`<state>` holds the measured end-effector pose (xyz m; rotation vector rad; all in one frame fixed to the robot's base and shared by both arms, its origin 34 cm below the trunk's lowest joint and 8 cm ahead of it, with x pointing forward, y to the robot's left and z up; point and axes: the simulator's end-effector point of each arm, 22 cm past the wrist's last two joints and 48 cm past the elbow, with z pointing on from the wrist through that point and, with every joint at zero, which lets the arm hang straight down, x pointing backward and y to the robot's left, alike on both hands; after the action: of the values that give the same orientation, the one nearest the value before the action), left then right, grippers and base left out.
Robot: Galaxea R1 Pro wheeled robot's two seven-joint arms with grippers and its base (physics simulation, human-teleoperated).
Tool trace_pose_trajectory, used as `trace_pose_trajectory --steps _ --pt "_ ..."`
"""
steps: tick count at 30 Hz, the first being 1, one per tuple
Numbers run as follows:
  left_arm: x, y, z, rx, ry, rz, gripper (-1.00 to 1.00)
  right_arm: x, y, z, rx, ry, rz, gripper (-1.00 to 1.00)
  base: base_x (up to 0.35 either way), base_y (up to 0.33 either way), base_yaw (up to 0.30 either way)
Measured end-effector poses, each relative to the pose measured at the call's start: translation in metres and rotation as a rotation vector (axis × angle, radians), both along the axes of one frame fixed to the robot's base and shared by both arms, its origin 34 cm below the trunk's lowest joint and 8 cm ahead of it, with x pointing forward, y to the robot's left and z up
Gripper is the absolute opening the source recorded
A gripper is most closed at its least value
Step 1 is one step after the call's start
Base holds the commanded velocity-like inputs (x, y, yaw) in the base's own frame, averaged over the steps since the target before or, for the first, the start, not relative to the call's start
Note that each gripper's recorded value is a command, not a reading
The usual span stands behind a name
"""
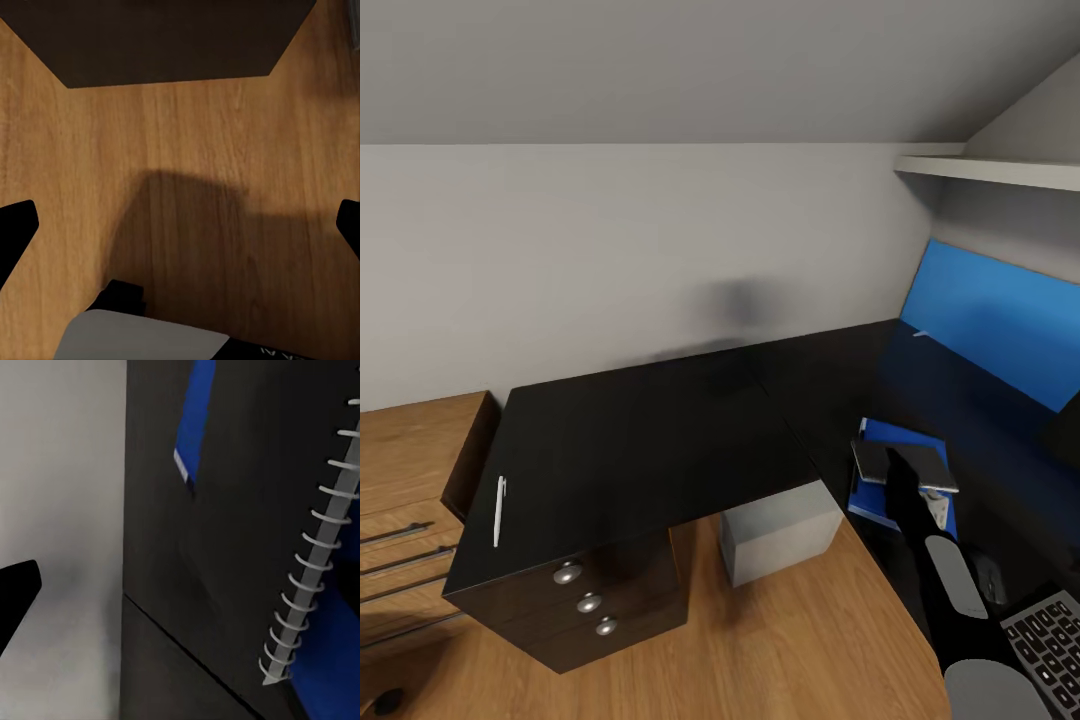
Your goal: In the bedroom, organize the workspace by keeping the computer under the desk, ensuring the monitor is on the desk, placing the keyboard on the desk next to the monitor, placing the mouse on the desk next to the keyboard, moving the folder from the swivel chair onto the desk next to the mouse, stacking the notebook on top of the folder with the pen on top of the notebook, and positioning the swivel chair next to the desk.
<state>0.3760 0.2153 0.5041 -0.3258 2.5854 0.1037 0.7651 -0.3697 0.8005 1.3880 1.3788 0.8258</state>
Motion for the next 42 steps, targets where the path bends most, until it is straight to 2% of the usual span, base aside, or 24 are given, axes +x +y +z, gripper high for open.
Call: trace_pose_trajectory --steps 29,42 --pt "0.001 0.0 0.0 -0.001 -0.004 -0.001 1.0 0.001 0.004 0.001 -0.006 -0.001 0.008 1.0 -0.07 0.0 0.0" --pt "0.0 0.0 0.02 0.002 -0.004 0.0 1.0 0.0 0.004 0.02 -0.006 -0.001 0.009 1.0 0.0 0.0 0.0"
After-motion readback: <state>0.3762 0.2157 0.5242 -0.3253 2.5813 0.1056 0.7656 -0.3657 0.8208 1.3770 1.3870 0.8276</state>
